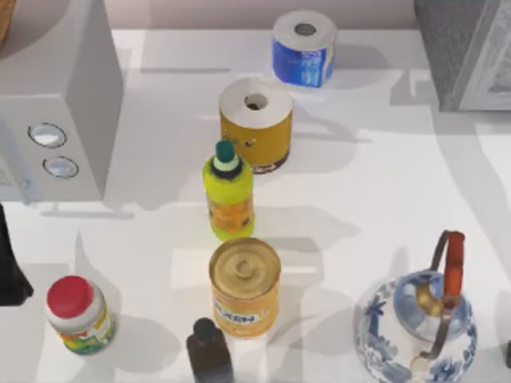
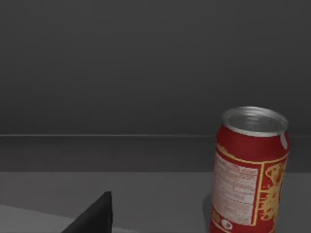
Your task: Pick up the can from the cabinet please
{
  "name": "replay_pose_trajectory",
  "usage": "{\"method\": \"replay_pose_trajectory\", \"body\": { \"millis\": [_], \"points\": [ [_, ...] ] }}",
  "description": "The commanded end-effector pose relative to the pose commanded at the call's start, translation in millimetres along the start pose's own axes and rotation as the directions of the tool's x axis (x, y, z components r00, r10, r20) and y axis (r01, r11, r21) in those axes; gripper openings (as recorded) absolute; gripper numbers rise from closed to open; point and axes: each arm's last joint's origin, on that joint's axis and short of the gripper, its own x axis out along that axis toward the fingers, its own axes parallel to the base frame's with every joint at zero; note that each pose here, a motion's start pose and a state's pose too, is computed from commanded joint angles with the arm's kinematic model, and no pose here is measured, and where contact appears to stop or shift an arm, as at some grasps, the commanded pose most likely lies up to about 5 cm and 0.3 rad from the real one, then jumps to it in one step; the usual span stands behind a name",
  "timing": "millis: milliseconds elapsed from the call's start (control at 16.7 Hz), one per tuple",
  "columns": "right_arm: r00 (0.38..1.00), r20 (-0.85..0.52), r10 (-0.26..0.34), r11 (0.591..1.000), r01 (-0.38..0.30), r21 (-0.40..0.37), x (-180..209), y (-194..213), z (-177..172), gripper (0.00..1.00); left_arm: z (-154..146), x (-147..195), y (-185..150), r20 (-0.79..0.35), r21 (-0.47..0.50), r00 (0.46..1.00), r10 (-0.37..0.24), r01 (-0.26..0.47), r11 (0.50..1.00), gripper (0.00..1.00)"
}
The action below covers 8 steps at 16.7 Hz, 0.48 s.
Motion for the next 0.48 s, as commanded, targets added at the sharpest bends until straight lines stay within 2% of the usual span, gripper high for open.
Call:
{"method": "replay_pose_trajectory", "body": {
  "millis": [480],
  "points": [
    [1.000, 0.009, -0.010, 1.000, 0.010, -0.002, 15.6, -8.1, -27.5, 1.00, 0.0, 0.0, 0.0, 0.000, 0.000, 1.000, 0.000, 0.000, 1.000, 1.00]
  ]
}}
